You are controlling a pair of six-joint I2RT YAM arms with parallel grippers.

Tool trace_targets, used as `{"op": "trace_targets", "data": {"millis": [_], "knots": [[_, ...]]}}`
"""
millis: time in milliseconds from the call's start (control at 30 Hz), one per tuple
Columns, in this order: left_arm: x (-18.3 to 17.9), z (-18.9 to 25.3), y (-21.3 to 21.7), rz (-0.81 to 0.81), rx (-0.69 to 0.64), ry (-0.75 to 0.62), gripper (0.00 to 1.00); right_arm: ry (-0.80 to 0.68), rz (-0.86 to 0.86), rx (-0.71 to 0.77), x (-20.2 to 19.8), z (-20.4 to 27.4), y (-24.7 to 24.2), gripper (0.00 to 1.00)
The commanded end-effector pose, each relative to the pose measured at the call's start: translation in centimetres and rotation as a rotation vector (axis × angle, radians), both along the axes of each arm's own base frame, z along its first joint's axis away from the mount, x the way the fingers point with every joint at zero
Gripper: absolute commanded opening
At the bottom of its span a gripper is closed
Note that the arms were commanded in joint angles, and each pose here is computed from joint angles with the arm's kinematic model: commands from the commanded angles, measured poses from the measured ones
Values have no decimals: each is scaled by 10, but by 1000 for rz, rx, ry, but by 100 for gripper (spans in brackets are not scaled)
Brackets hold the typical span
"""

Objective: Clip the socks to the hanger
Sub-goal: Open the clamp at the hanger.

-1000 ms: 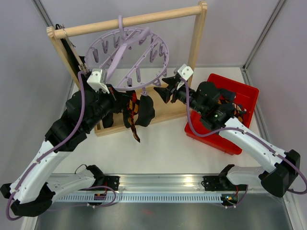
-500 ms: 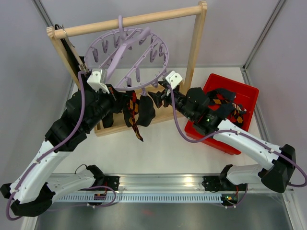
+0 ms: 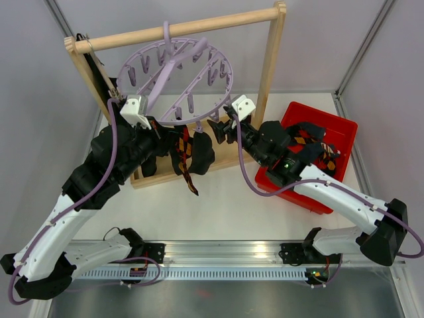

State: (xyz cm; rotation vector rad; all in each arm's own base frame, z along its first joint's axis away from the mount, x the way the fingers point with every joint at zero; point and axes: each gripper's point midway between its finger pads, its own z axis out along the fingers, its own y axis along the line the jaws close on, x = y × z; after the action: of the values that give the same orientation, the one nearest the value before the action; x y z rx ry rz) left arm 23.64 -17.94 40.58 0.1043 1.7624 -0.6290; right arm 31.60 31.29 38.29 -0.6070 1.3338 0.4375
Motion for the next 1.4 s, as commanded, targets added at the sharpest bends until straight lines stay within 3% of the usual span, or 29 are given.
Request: {"op": "trace_targets", "data": {"millis": [0, 767, 967, 1100, 1367], "knots": [[-5, 21, 3, -20, -14, -60, 2, -38, -20, 27, 4, 15, 1, 68], [-7, 22, 4, -24, -10, -65, 2, -44, -10, 42, 12, 27, 15, 66], [-7, 22, 4, -25, -6, -64, 2, -34, -11, 40, 12, 25, 14, 48], [-8, 20, 3, -35, -1, -58, 2, -18, -15, 40, 11, 25, 12, 29], [-26, 16, -3, -149, 63, -47, 2, 86, -14, 53, 3, 17, 10, 4]]}}
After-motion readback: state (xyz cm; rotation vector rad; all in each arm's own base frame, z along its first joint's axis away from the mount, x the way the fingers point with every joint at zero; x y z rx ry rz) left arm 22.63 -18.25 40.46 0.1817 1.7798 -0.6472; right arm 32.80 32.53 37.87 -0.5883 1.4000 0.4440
